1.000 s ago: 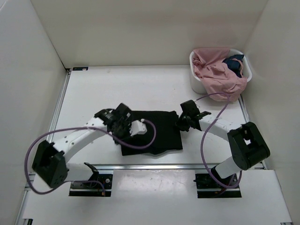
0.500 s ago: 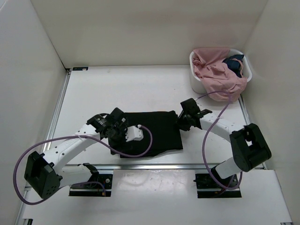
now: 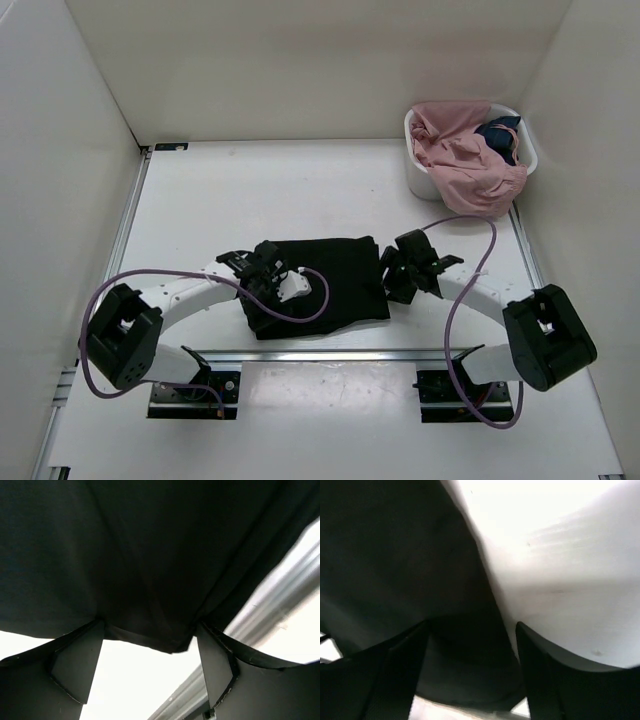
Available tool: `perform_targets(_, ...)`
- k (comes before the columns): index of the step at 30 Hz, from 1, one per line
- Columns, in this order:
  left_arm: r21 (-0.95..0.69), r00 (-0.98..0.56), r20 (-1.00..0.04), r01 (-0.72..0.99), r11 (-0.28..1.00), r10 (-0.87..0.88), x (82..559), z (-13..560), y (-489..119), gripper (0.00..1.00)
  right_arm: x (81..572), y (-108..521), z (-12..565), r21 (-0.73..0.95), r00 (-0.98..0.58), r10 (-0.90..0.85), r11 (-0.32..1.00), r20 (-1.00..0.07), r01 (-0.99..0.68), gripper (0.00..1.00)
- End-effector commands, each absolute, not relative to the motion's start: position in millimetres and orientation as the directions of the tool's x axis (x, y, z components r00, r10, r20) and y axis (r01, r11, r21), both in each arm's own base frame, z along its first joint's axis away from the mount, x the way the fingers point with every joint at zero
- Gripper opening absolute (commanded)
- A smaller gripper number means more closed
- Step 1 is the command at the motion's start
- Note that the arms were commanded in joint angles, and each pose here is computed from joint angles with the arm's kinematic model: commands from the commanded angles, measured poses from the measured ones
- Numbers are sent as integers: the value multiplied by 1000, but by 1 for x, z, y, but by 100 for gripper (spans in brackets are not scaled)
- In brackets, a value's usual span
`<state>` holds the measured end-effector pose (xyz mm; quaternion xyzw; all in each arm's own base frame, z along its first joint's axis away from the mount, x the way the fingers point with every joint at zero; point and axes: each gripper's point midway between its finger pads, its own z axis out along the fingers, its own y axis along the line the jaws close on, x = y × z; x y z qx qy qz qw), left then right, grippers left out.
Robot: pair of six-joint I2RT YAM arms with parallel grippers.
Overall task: Fold and stack the trousers
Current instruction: Fold the trousers
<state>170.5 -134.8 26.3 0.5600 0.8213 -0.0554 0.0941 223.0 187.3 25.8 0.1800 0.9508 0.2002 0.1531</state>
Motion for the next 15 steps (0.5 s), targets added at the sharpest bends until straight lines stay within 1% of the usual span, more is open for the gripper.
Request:
perform_targets(1, 137, -354, -276, 906, 402, 893, 197, 28, -139, 85, 215, 204, 22, 544, -892, 422, 792, -164, 275, 72)
perform_targets(2, 155, -348, -262, 906, 395, 900, 199, 23, -136, 85, 209, 202, 14, 544, -886, 439, 785, -149, 297, 67)
perform_targets(3, 174, -337, -270, 904, 390, 902, 203, 24, -137, 85, 209, 205, 12, 559, -877, 464, 763, -123, 325, 65)
perform_targets(5, 209, -306, -297, 904, 374, 905, 214, 27, -142, 85, 217, 207, 13, 589, -855, 500, 735, -137, 335, 58)
perform_targets(6, 210, -305, -300, 903, 374, 904, 216, 25, -144, 85, 219, 206, 11, 593, -838, 530, 720, -133, 361, 49)
perform_targets(9, 255, -292, -300, 893, 371, 908, 229, 23, -143, 85, 235, 207, 12, 613, -795, 585, 691, -161, 384, 34)
perform_targets(11, 253, -313, -296, 885, 390, 902, 235, 20, -140, 85, 252, 210, 16, 611, -781, 600, 688, -176, 390, 34)
perform_targets(12, 259, -310, -307, 882, 393, 900, 239, 24, -143, 85, 257, 207, 10, 583, -782, 597, 705, -180, 403, 31)
perform_targets(14, 271, -327, -300, 871, 409, 896, 246, 26, -137, 85, 275, 216, 21, 584, -795, 568, 725, -210, 364, 30)
perform_targets(15, 291, -325, -307, 863, 413, 895, 253, 27, -135, 85, 279, 217, 18, 576, -801, 560, 734, -213, 360, 30)
